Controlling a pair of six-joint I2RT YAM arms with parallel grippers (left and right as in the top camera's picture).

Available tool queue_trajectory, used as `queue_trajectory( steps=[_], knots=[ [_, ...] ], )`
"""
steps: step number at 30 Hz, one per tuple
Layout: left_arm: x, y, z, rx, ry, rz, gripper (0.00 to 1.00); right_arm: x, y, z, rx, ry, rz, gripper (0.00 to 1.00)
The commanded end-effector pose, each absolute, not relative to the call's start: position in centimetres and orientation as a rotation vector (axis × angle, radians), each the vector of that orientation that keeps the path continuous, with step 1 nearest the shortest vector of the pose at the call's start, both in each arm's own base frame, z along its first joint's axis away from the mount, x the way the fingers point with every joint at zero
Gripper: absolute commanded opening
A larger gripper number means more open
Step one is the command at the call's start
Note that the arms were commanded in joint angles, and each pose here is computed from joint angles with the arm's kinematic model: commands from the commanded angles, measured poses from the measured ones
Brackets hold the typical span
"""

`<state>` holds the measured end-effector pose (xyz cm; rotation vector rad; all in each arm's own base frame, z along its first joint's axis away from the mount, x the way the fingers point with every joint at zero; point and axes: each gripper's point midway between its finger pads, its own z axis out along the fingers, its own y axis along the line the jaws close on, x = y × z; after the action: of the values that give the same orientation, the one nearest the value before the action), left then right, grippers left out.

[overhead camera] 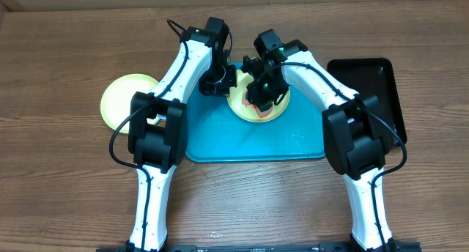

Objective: Clean dirty plates on tray and stack at the side
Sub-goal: 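Scrub the front yellow plate's red smear with the sponge in the right gripper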

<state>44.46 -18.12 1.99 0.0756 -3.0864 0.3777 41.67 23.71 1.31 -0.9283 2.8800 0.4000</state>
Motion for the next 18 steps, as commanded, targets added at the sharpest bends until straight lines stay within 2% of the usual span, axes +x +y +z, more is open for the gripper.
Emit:
queue_trajectory(
  steps=[1, 5, 10, 18],
  knots=[
    [44.8, -18.2, 2.2, 0.036, -3.101, 0.380, 0.04, 44.0, 20.3, 0.9, -1.041, 2.812, 0.046, 0.04],
    [44.8, -18.2, 2.2, 0.037, -3.101, 0.380, 0.04, 47.0, 19.6, 1.5, -1.088, 2.677, -0.113, 0.04],
    [44.8, -18.2, 2.2, 0.037, -3.101, 0.380, 0.04, 49.8, 20.6, 2.4, -1.026, 2.563, -0.126, 0.04],
    [44.8, -18.2, 2.2, 0.037, -3.101, 0.380, 0.04, 49.7, 18.4, 2.3, -0.876, 2.644, -0.216, 0.04]
  ],
)
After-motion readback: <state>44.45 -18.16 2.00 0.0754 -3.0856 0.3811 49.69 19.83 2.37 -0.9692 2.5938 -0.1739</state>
